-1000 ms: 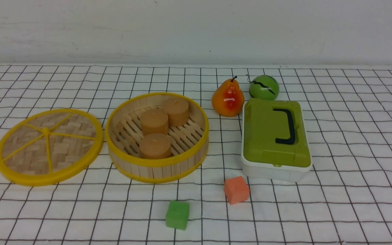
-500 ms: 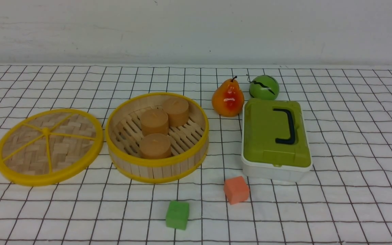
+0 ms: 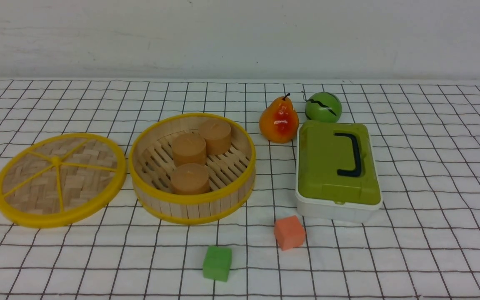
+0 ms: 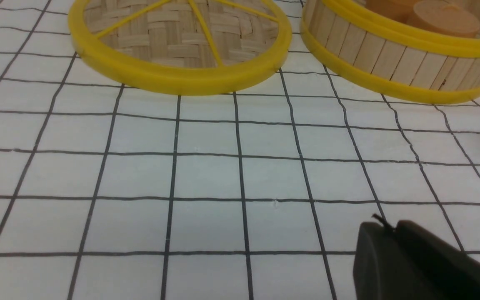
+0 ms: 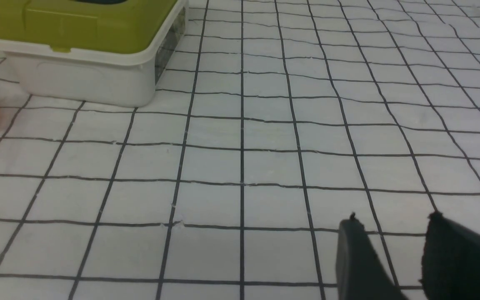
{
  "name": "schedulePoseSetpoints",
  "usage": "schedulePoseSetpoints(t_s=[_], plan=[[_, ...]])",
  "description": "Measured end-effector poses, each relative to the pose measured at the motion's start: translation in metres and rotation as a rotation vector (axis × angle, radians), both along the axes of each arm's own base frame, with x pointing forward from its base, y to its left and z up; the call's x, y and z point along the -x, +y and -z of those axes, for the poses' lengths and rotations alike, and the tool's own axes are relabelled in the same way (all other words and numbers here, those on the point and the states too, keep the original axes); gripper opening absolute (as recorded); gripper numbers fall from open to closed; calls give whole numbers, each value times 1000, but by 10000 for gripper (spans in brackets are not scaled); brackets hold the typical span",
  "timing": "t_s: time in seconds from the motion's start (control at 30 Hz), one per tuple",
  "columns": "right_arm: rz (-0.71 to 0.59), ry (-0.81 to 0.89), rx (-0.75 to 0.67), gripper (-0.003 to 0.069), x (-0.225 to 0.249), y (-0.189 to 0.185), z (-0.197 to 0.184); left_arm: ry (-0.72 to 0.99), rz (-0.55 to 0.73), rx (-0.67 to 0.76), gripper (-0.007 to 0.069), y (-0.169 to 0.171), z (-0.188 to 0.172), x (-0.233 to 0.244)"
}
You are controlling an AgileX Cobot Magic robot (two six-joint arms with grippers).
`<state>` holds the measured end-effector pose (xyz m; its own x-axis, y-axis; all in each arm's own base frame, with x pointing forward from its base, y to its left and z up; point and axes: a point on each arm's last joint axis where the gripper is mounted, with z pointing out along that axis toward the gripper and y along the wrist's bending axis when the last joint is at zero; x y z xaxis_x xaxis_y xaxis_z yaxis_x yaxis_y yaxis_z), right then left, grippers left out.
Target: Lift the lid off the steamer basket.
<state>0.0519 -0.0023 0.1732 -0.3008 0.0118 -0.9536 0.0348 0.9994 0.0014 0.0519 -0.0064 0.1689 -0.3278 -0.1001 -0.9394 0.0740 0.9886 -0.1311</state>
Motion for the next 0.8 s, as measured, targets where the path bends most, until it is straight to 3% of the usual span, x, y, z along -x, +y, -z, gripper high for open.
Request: schedulePoseSetpoints(t_s=[0.8], plan=[[0, 0, 0, 239, 0, 0, 0, 0, 0, 1, 55, 0, 0, 0]])
